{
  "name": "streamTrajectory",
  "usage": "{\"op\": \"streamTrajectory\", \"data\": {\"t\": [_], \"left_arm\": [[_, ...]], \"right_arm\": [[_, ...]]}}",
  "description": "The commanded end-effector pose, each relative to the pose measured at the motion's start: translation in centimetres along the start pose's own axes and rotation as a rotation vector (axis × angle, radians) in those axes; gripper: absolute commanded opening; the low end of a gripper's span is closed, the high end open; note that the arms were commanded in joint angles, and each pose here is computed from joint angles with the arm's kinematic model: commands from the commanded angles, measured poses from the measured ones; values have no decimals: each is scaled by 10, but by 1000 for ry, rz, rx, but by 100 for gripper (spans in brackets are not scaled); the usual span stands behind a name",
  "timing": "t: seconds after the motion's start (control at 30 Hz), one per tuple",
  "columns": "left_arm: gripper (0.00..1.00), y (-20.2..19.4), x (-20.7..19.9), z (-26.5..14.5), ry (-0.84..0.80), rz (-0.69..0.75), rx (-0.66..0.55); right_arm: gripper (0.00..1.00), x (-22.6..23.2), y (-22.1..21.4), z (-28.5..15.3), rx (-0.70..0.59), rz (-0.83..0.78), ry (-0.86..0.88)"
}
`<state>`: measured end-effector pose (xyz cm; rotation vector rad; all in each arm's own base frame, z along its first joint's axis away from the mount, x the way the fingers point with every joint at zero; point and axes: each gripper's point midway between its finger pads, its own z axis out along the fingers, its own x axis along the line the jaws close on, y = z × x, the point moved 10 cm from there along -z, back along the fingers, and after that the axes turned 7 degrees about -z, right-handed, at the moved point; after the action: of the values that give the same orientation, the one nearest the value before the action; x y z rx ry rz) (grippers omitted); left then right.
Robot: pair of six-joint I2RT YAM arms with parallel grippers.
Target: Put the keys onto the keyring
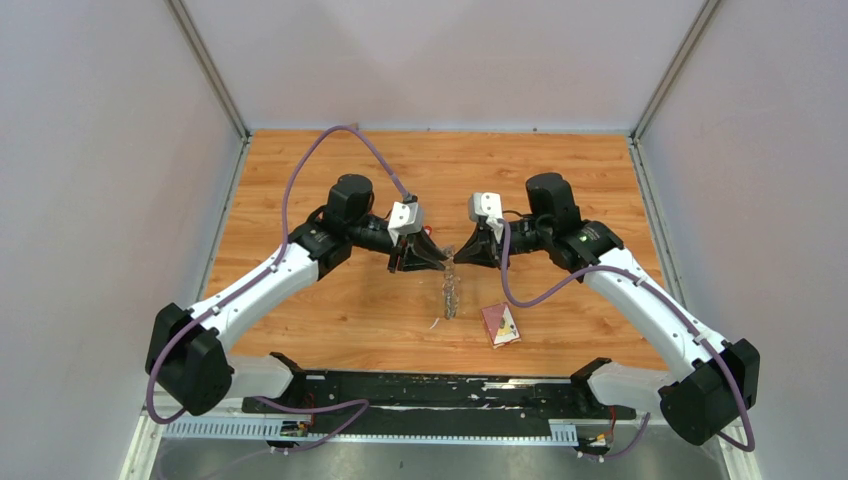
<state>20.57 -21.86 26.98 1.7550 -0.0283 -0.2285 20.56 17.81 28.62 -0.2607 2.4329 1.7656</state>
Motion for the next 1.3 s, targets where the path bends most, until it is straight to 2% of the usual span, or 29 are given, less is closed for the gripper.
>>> {"op": "streamTrajectory", "data": {"t": [0.0, 0.37, 0.63, 1.07, 1.27], "left_arm": [[31, 2, 4, 1, 1, 15, -18], [37, 6, 13, 4, 47, 8, -24], [27, 3, 15, 7, 33, -6, -22], [19, 6, 16, 12, 32, -27, -26], [10, 8, 16, 12, 43, -25, -35]], "right_arm": [[0, -6, 25, -8, -70, -83, -30], [0, -6, 22, -7, -67, -80, -29], [0, -10, 22, -6, -55, -59, -65], [0, -10, 16, -3, -57, -46, -68], [0, -9, 12, -2, -57, -43, -62]]}}
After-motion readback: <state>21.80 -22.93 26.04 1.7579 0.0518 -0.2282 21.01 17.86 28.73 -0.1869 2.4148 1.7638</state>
